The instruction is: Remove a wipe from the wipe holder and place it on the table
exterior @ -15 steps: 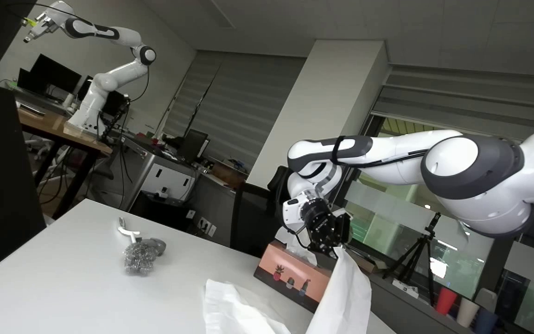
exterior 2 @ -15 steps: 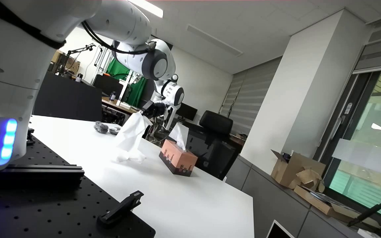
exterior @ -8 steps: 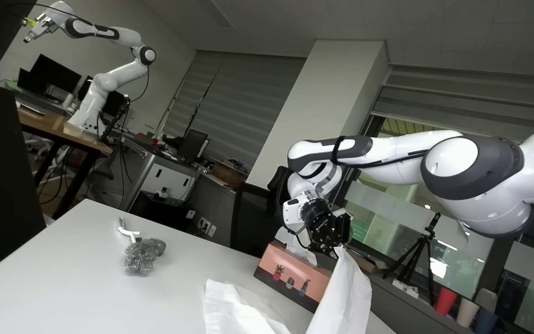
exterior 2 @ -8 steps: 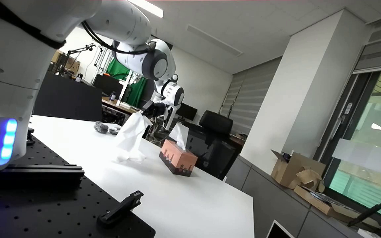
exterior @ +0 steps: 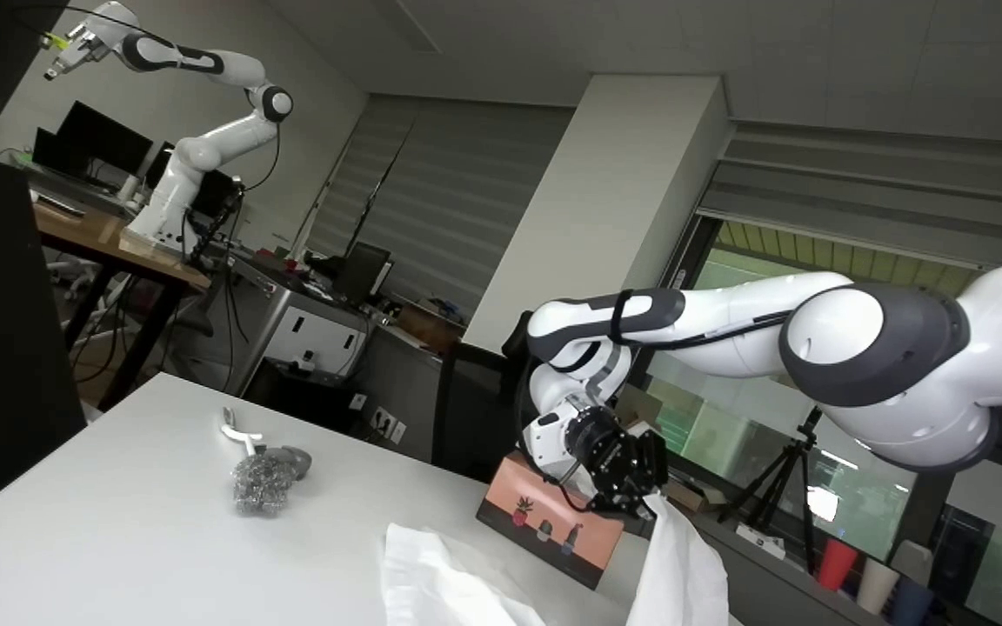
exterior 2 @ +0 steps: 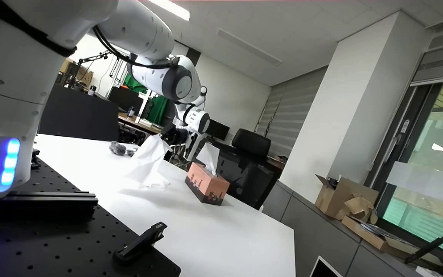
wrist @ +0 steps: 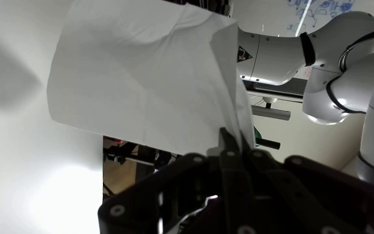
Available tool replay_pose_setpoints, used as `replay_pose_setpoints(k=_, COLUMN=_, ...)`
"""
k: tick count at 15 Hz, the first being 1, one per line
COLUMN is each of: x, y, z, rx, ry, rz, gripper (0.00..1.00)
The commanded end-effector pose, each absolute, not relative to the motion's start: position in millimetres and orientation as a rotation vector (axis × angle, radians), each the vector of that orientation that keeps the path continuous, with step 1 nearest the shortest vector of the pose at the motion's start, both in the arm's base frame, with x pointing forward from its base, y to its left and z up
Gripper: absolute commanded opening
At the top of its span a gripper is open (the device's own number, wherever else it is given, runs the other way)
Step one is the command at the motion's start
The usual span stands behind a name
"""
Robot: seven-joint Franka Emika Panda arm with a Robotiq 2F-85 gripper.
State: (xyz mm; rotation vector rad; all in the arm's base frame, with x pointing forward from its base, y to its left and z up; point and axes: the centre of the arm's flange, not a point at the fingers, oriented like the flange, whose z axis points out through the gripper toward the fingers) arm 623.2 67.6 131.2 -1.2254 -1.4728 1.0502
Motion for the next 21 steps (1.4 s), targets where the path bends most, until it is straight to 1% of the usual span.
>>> replay_pose_setpoints(k=1, x=660.9, y=69.2, z=103.9, rx=-1.328, ry=-1.517, rz=1.134, gripper=0.00)
replay_pose_setpoints(k=3, x=663.9, y=73.8, z=86.5, rx=-1.410, ry=-1.616, rz=1.121, gripper=0.00)
replay_pose_setpoints(k=8, x=679.8, y=104.2, z=57.8, rx=-1.563, ry=-1.840, rz=0.955, gripper=0.00)
replay_pose_setpoints(k=12, x=694.7, y=129.9, z=52.6, rx=-1.743, ry=-1.980, rz=0.764, gripper=0.00)
replay_pose_setpoints(k=13, x=698.7, y=136.1, z=52.8, rx=-1.778, ry=-2.007, rz=0.739, gripper=0.26)
replay_pose_setpoints(k=14, x=702.1, y=141.0, z=54.3, rx=-1.808, ry=-2.033, rz=0.732, gripper=0.27)
replay_pose_setpoints(k=18, x=707.0, y=160.5, z=67.3, rx=-1.913, ry=-2.076, rz=0.735, gripper=0.53)
replay_pose_setpoints(k=21, x=707.2, y=173.1, z=79.2, rx=-1.987, ry=-2.077, rz=0.794, gripper=0.73)
